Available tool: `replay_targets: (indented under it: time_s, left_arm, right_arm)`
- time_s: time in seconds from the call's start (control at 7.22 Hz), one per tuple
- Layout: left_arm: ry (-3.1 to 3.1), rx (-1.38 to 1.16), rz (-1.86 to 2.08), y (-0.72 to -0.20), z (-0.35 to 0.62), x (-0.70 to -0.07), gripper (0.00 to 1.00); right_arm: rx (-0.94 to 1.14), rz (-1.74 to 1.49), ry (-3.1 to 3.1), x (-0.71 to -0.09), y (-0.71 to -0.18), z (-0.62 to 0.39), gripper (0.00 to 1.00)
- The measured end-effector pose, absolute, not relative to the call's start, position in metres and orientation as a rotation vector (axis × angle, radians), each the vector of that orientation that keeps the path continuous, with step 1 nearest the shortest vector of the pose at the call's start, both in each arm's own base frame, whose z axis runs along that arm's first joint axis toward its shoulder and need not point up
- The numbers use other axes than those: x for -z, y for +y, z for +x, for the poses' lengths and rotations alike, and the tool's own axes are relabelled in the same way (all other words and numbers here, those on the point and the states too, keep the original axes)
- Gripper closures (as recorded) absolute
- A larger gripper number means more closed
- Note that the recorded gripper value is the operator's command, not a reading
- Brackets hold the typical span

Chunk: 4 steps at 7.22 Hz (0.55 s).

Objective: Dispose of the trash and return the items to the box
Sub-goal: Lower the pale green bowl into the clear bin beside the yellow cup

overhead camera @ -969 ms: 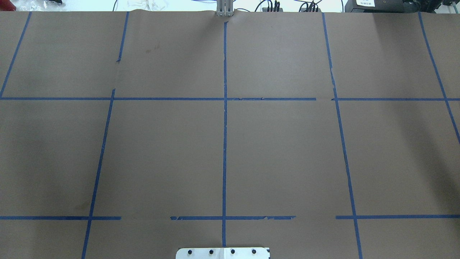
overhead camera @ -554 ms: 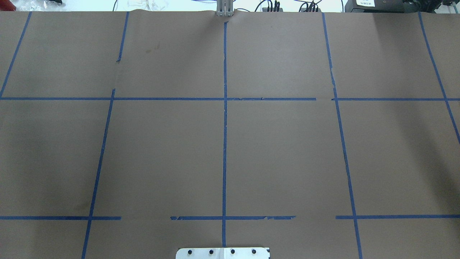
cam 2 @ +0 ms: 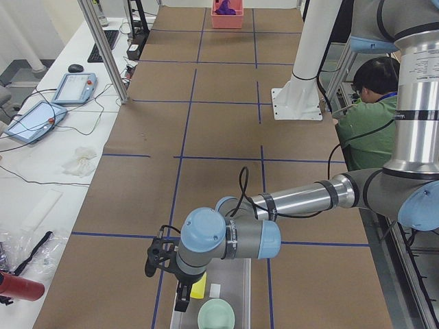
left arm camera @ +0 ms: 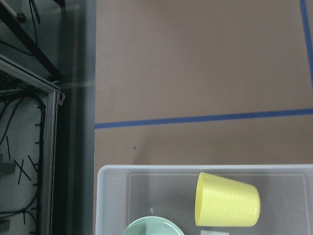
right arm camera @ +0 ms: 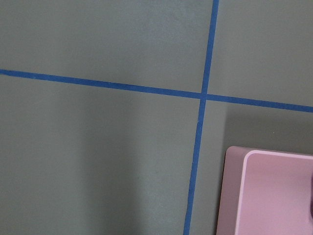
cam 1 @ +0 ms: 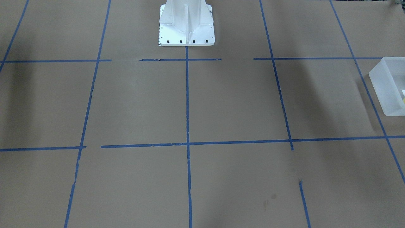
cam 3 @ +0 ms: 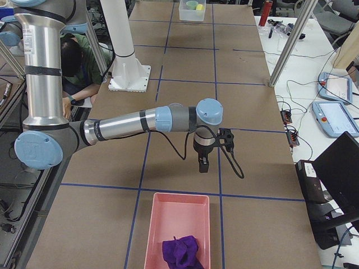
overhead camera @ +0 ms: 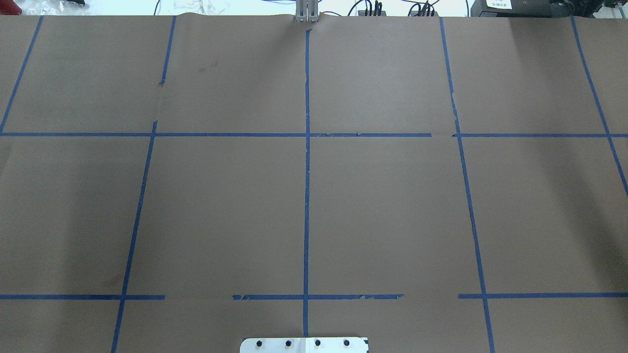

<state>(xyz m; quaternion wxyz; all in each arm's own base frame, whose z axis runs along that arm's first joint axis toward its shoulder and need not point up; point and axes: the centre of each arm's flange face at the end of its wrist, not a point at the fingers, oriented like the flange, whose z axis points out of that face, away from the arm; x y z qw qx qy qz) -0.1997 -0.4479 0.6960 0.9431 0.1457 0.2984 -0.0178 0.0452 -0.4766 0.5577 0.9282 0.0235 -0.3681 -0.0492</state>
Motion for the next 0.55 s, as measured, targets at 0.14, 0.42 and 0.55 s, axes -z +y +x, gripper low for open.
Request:
replay_targets:
  time_s: [0.14,0.42,0.55]
  left_arm:
    - [0.602,0.024,0.345,-0.452,-0.198,-0.671,0.00]
    - [0.604,-0.050,0.371,-0.468,-0.168,-0.647,0.00]
    - [0.611,-0.110,0.369,-0.478,-0.140,-0.638,0.00]
  right_arm:
    - [0.100,0.045,-0.754,-0.559,-0.477,0.045,0.00]
    - [0.097,0.038,-0.753,-0.567,-0.476,0.046,0.00]
    - [0.098,0.040,-0.753,-0.575,-0.473,0.046,0.00]
